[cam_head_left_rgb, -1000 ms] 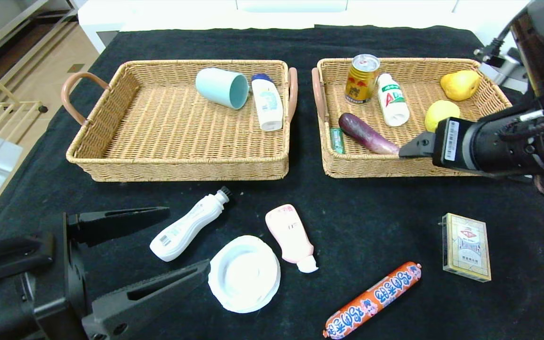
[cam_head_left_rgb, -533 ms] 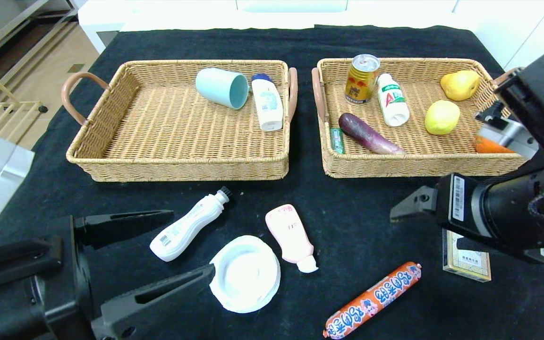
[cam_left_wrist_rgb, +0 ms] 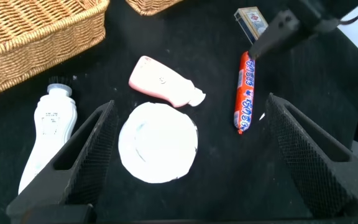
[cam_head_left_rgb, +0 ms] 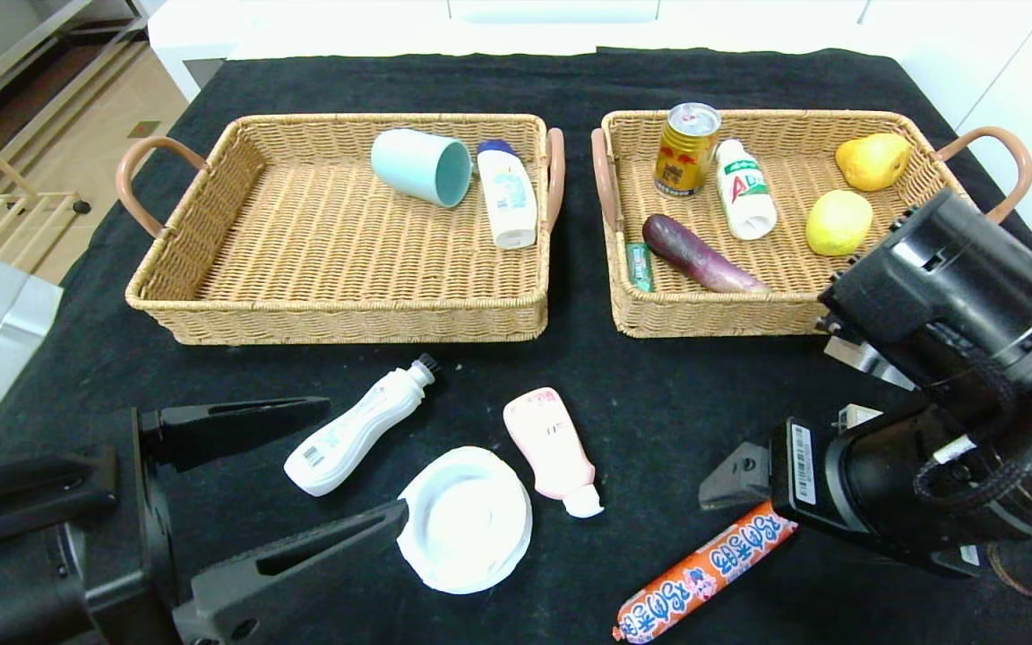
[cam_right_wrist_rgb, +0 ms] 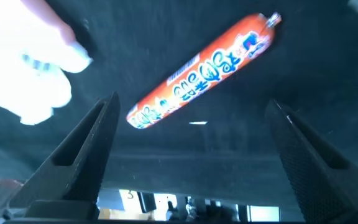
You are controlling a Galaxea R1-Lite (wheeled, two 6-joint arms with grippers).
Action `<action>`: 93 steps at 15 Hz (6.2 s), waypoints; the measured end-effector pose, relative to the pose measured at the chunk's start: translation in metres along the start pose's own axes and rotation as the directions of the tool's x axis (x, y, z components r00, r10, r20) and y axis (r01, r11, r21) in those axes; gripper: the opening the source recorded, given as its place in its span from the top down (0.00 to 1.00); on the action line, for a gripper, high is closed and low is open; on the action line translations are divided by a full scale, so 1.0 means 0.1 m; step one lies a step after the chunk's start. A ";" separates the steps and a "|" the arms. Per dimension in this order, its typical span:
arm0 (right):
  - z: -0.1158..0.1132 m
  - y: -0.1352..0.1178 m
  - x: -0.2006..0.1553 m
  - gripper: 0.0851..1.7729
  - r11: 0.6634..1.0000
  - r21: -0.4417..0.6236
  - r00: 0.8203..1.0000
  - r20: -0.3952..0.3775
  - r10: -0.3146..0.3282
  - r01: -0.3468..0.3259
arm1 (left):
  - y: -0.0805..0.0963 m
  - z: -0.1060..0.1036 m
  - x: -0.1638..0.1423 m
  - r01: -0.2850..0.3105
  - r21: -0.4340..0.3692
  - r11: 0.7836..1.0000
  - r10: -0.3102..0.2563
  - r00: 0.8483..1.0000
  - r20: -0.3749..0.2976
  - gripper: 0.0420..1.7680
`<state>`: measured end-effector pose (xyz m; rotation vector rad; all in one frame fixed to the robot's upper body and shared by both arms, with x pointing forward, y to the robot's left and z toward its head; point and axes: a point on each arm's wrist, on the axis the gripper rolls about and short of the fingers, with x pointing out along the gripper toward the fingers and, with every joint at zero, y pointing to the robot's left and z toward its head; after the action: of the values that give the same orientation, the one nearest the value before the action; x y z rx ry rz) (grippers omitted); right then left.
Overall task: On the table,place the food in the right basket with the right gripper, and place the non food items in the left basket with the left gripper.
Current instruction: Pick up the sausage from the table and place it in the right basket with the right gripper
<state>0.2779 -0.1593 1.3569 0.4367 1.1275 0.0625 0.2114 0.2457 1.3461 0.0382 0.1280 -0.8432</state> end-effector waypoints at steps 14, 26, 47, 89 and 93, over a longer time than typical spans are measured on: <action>0.00 0.12 0.49 0.04 0.998 0.011 0.998 -0.037 -0.059 0.060 | 0.00 0.01 -0.02 -0.007 0.009 1.000 0.007 1.000 0.012 0.03; 0.00 0.13 0.56 0.04 0.997 0.009 0.996 -0.048 -0.076 0.076 | 0.00 0.00 -0.02 -0.007 0.011 1.000 0.007 1.000 0.008 0.03; -0.01 0.15 0.69 0.75 0.994 0.022 0.992 -0.066 -0.109 0.111 | 0.01 -0.01 0.00 -0.026 0.014 1.000 0.026 1.000 0.001 0.03; 1.84 0.14 -0.32 0.75 0.935 0.016 0.664 0.708 0.240 -0.355 | 0.01 -0.05 0.02 -0.022 0.027 0.999 0.023 1.000 -0.014 0.03; 1.94 0.08 -0.19 0.65 0.943 0.040 0.676 0.708 0.206 -0.329 | 0.01 -0.04 0.01 -0.025 0.032 0.999 0.025 1.000 -0.011 0.03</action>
<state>0.4423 -0.2168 1.4445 0.7040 0.3016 0.0553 0.2127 0.2460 1.3416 0.0746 0.1248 -0.8204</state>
